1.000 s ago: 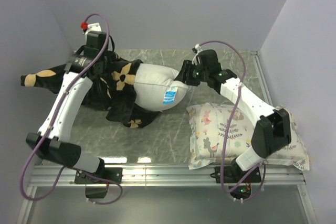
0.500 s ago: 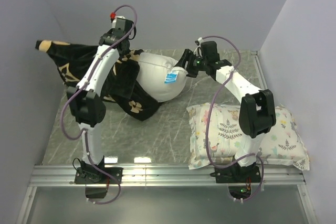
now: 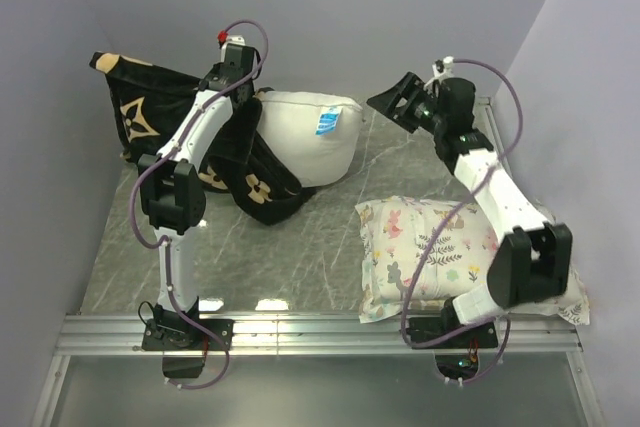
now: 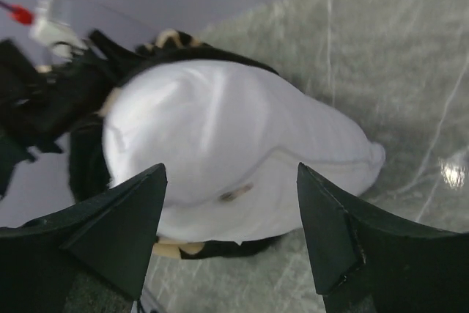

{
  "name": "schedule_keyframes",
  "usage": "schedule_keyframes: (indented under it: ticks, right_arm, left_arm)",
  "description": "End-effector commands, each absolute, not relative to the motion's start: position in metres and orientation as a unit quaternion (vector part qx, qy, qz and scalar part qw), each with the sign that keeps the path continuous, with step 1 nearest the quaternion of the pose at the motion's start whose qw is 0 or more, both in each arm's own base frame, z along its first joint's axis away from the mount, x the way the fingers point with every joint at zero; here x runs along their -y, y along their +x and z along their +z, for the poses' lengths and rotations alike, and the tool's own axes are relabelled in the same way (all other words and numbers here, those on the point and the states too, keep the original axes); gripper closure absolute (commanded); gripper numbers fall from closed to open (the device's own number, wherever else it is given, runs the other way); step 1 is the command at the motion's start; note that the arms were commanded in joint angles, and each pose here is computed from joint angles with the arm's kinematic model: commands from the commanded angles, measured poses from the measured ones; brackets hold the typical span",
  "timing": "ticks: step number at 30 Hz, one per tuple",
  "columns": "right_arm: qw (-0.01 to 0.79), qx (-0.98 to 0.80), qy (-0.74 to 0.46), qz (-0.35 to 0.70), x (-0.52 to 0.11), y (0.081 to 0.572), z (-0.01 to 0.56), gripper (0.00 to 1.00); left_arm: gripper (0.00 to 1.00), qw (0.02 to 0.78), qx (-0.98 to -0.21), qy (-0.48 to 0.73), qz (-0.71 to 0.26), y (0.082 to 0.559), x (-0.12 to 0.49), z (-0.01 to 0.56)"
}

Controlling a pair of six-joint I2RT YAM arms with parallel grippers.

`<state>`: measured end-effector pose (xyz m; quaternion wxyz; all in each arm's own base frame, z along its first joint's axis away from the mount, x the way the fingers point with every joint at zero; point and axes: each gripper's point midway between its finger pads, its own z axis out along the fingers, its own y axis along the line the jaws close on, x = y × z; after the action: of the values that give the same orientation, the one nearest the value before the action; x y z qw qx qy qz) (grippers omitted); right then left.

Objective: Remove the pillowcase from the pillow

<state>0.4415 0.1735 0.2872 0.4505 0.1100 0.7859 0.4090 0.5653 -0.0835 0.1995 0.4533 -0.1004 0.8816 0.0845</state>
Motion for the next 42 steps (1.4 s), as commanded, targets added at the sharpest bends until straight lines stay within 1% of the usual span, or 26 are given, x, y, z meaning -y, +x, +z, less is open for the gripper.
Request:
schedule_keyframes:
  ticks: [1,2,3,4,5,10,12,14,15,18,22,25,27,29,30,31,32,33,35,36,37,38,39,40,41,42]
  right_arm:
    - [0.543,-0.721,0.087,0.421,-0.167,0.416,0.333,0.21]
    - [0.56,-0.711,0.081,0.417,-0.166,0.408,0.334,0.21]
    - [0.588,-0.687,0.059,0.422,-0.17,0.398,0.345,0.18]
    - [0.6,-0.685,0.057,0.409,-0.168,0.387,0.342,0.16]
    - [0.609,-0.689,0.025,0.393,-0.174,0.381,0.338,0.16]
    - [0.588,-0.731,-0.078,0.336,-0.229,0.36,0.291,0.15]
    - [0.605,-0.727,-0.089,0.311,-0.234,0.362,0.283,0.13]
    - [0.597,-0.738,-0.108,0.296,-0.246,0.36,0.263,0.13]
    - [0.611,-0.733,-0.102,0.282,-0.244,0.364,0.262,0.13]
    - [0.614,-0.741,-0.101,0.253,-0.244,0.367,0.241,0.11]
    - [0.584,-0.774,-0.106,0.222,-0.257,0.386,0.213,0.1]
    - [0.57,-0.783,-0.111,0.222,-0.272,0.395,0.204,0.1]
    - [0.552,-0.797,-0.111,0.218,-0.279,0.4,0.19,0.12]
    - [0.544,-0.799,-0.108,0.231,-0.288,0.407,0.199,0.18]
    - [0.523,-0.813,-0.115,0.228,-0.292,0.405,0.186,0.27]
    - [0.524,-0.811,-0.114,0.235,-0.297,0.41,0.198,0.34]
    - [0.516,-0.814,-0.111,0.24,-0.299,0.41,0.199,0.66]
    - [0.495,-0.83,-0.11,0.232,-0.297,0.406,0.19,0.78]
    - [0.487,-0.833,-0.112,0.238,-0.302,0.408,0.205,0.84]
    - [0.46,-0.85,-0.117,0.228,-0.299,0.402,0.195,0.93]
    - [0.461,-0.846,-0.123,0.238,-0.305,0.404,0.213,0.96]
    - [0.449,-0.852,-0.128,0.238,-0.306,0.402,0.215,1.0]
    - [0.414,-0.87,-0.136,0.231,-0.304,0.392,0.206,1.0]
    - [0.416,-0.866,-0.139,0.242,-0.308,0.394,0.225,1.0]
    - [0.402,-0.87,-0.143,0.247,-0.307,0.391,0.228,1.0]
    - [0.366,-0.875,-0.161,0.273,-0.311,0.376,0.23,1.0]
  left_arm:
    - [0.51,0.309,-0.948,-0.052,0.058,0.522,0.103,0.103]
    - [0.5,0.307,-0.949,-0.05,0.056,0.522,0.105,0.101]
    - [0.5,0.303,-0.95,-0.048,0.057,0.519,0.106,0.098]
    - [0.49,0.303,-0.95,-0.045,0.054,0.519,0.109,0.097]
    - [0.48,0.304,-0.95,-0.042,0.05,0.517,0.112,0.097]
    - [0.46,0.291,-0.956,-0.021,0.04,0.509,0.133,0.083]
    - [0.45,0.284,-0.958,-0.011,0.039,0.505,0.141,0.078]
    - [0.45,0.278,-0.96,-0.006,0.038,0.502,0.143,0.075]
    - [0.45,0.276,-0.96,-0.004,0.037,0.501,0.143,0.073]
    - [0.45,0.269,-0.962,0.005,0.035,0.498,0.144,0.072]
    - [0.44,0.258,-0.965,0.023,0.027,0.491,0.15,0.07]
    - [0.44,0.256,-0.966,0.038,0.02,0.482,0.159,0.071]
    - [0.44,0.256,-0.966,0.048,0.009,0.473,0.169,0.074]
    - [0.44,0.258,-0.964,0.06,0.0,0.466,0.178,0.077]
    - [0.44,0.255,-0.964,0.071,-0.001,0.459,0.185,0.076]
    - [0.44,0.26,-0.963,0.075,-0.003,0.457,0.188,0.083]
    - [0.44,0.262,-0.962,0.083,-0.006,0.454,0.195,0.086]
    - [0.44,0.265,-0.96,0.087,-0.009,0.452,0.198,0.091]
    - [0.44,0.278,-0.956,0.089,-0.022,0.45,0.203,0.107]
    - [0.44,0.291,-0.952,0.089,-0.032,0.451,0.206,0.122]
    - [0.44,0.299,-0.95,0.086,-0.038,0.452,0.207,0.131]
    - [0.44,0.305,-0.948,0.084,-0.038,0.452,0.207,0.138]
    - [0.43,0.323,-0.942,0.079,-0.041,0.455,0.207,0.157]
    - [0.44,0.333,-0.939,0.074,-0.037,0.456,0.206,0.167]
    - [0.43,0.345,-0.936,0.064,-0.021,0.458,0.198,0.179]
    - [0.43,0.374,-0.925,0.055,-0.02,0.462,0.195,0.207]
